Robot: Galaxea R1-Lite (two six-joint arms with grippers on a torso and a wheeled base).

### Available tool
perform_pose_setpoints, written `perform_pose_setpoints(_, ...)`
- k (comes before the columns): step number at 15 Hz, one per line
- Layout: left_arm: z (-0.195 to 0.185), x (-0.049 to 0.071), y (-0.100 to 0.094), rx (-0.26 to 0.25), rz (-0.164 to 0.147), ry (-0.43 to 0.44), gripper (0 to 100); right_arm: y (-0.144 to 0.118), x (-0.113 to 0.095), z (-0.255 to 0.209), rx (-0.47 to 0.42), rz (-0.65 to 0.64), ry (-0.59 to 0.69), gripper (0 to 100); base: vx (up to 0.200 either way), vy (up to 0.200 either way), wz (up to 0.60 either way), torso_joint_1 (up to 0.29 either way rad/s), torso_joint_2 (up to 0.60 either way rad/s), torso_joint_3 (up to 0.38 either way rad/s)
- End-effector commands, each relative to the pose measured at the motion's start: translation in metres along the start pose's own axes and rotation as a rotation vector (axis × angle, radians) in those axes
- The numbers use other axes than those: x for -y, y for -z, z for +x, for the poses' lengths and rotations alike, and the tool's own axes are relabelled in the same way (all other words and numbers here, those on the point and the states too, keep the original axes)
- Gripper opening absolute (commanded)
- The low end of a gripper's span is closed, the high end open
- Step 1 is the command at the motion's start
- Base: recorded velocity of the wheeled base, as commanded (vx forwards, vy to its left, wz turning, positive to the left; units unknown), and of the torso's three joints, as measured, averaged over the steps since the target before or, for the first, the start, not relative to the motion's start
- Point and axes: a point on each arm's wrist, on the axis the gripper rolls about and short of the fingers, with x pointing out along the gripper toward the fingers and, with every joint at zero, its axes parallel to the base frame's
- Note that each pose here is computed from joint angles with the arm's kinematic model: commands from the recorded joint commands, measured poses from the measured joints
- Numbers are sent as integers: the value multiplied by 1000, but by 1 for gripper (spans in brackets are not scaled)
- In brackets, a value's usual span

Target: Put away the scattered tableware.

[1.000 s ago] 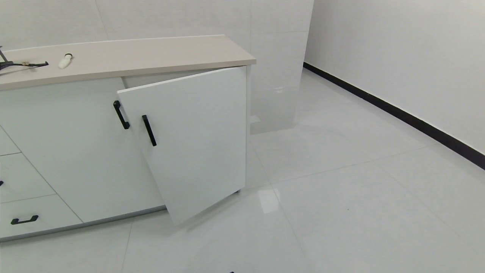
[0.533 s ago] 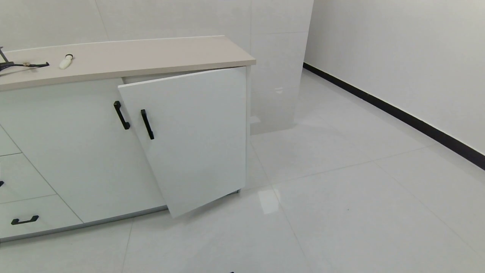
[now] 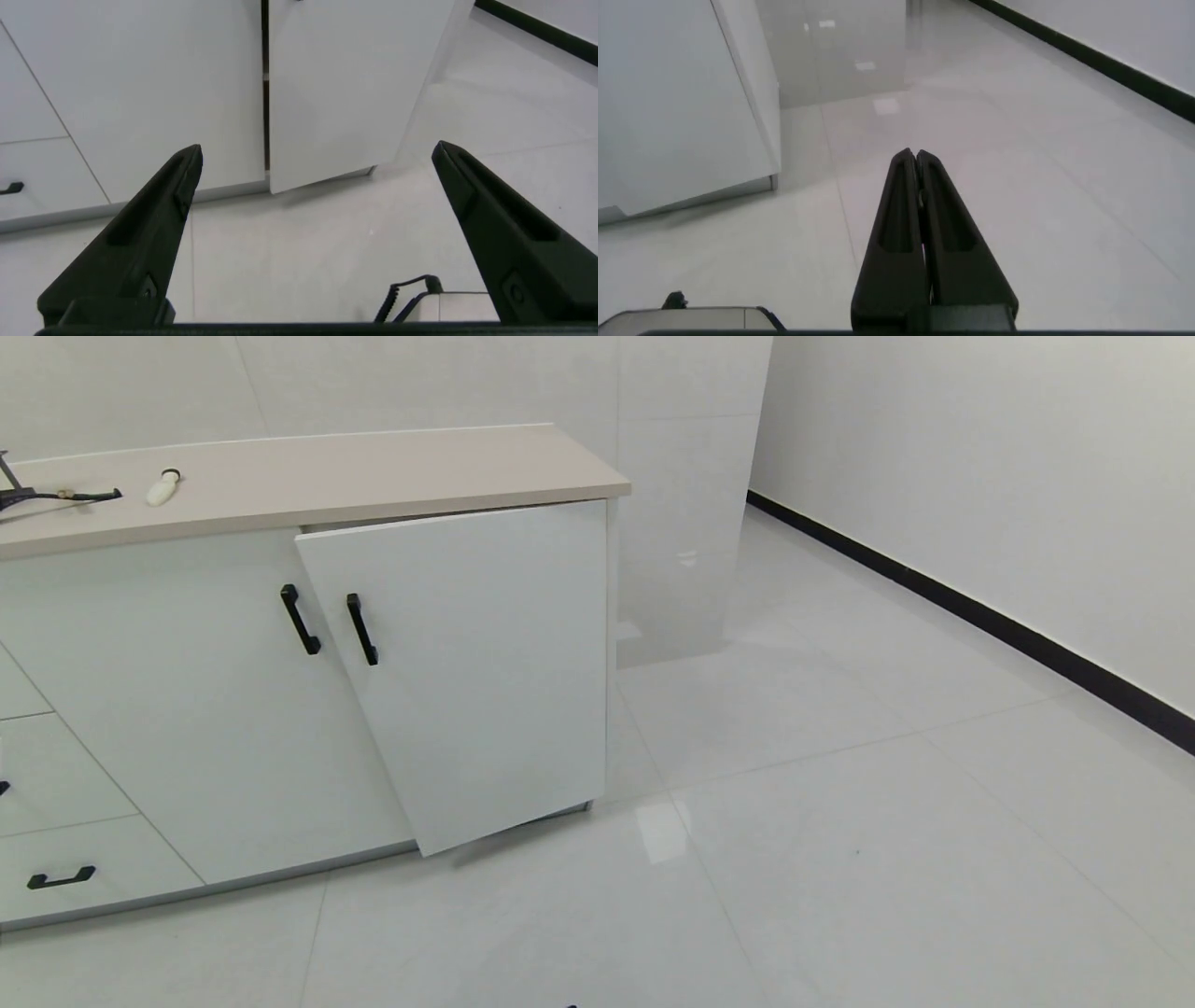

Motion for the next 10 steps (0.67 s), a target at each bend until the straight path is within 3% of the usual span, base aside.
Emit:
perform_pose_setpoints(1,0,0,0,-2,1,0,100,0,0,0,0,-2,-5,0,0,200,0,7,7,2)
perform_pose_setpoints(10,0,0,0,-3,-1,0,100,0,0,0,0,-2,-6,0,0,200,0,2,2,4)
